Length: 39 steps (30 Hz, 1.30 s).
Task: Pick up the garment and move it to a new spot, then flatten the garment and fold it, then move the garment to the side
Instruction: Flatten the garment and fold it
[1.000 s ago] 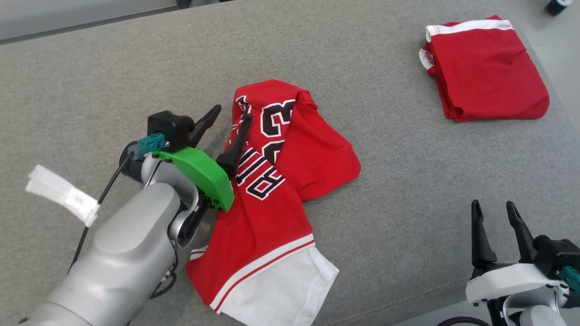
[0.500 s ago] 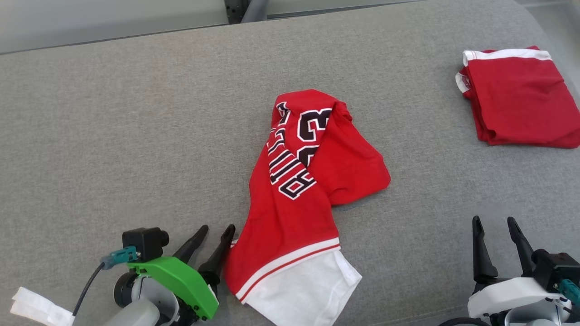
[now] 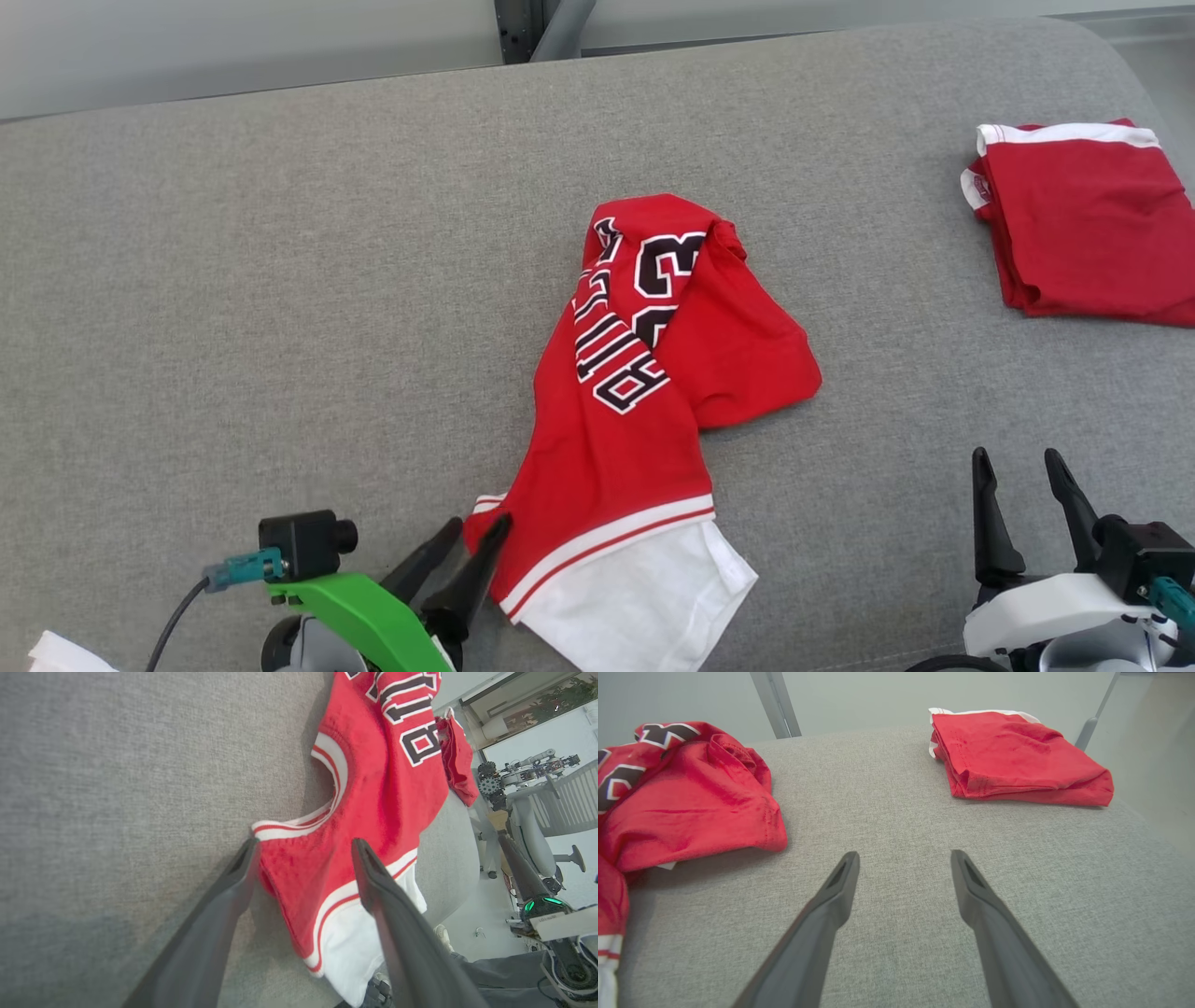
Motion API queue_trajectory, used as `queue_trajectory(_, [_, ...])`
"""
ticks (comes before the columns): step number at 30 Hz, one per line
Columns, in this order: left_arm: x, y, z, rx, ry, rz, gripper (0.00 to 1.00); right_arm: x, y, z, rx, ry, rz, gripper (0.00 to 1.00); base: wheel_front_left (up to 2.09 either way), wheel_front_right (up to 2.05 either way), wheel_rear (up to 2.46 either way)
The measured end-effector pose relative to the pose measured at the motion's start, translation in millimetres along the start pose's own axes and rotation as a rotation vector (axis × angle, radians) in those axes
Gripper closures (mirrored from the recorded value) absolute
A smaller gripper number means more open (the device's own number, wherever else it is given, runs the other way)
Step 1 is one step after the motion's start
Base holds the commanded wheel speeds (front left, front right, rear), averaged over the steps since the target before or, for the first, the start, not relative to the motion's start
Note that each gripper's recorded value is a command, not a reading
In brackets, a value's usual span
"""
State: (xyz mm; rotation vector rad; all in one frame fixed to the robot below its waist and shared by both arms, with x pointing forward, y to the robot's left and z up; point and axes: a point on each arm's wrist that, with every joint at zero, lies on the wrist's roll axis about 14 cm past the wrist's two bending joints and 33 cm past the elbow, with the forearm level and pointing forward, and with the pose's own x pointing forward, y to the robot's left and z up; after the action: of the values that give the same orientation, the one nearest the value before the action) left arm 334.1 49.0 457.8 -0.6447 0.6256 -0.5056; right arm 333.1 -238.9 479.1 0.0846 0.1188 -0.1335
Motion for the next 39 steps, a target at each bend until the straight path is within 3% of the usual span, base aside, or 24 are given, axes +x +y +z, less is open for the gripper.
queue_trajectory(8, [2,-18,-29,-0.066,0.111,-0.072,0.00,-1,-2,-4,0.004,0.014,-0.007,0.00,0.00,0.00,0.00])
queue_trajectory(9, [3,-20,-33,-0.072,0.123,-0.079,0.16,-2,-2,-5,0.003,0.015,-0.008,0.00,0.00,0.00,0.00])
queue_trajectory(10, [5,-20,-35,-0.076,0.127,-0.081,0.82,-1,-2,-5,0.003,0.016,-0.009,0.00,0.00,0.00,0.00])
queue_trajectory(11, [5,-19,-37,-0.074,0.134,-0.081,1.00,-1,-2,-5,0.003,0.016,-0.009,0.00,0.00,0.00,0.00])
queue_trajectory(15, [10,-11,-29,-0.049,0.122,-0.072,1.00,0,-6,-4,0.004,0.012,-0.020,0.00,0.00,0.00,0.00])
queue_trajectory(23, [-2,32,27,0.090,0.087,0.005,1.00,0,-10,-7,0.012,0.021,-0.036,0.00,0.00,0.00,0.00])
queue_trajectory(32, [-3,52,75,0.140,0.004,0.085,1.00,2,-8,-8,0.028,0.024,-0.032,0.00,0.00,0.00,0.00])
queue_trajectory(33, [-2,55,76,0.148,0.004,0.099,0.82,2,-7,-8,0.028,0.024,-0.030,0.00,0.00,0.00,0.00])
queue_trajectory(34, [-1,58,76,0.162,0.002,0.113,0.22,2,-7,-8,0.029,0.025,-0.030,0.00,0.00,0.00,0.00])
queue_trajectory(35, [0,58,76,0.168,-0.006,0.121,0.00,2,-7,-8,0.029,0.025,-0.030,0.00,0.00,0.00,0.00])
queue_trajectory(39, [0,75,80,0.286,-0.048,0.226,0.00,-2,-12,-6,0.028,0.020,-0.045,0.00,0.00,0.00,0.00])
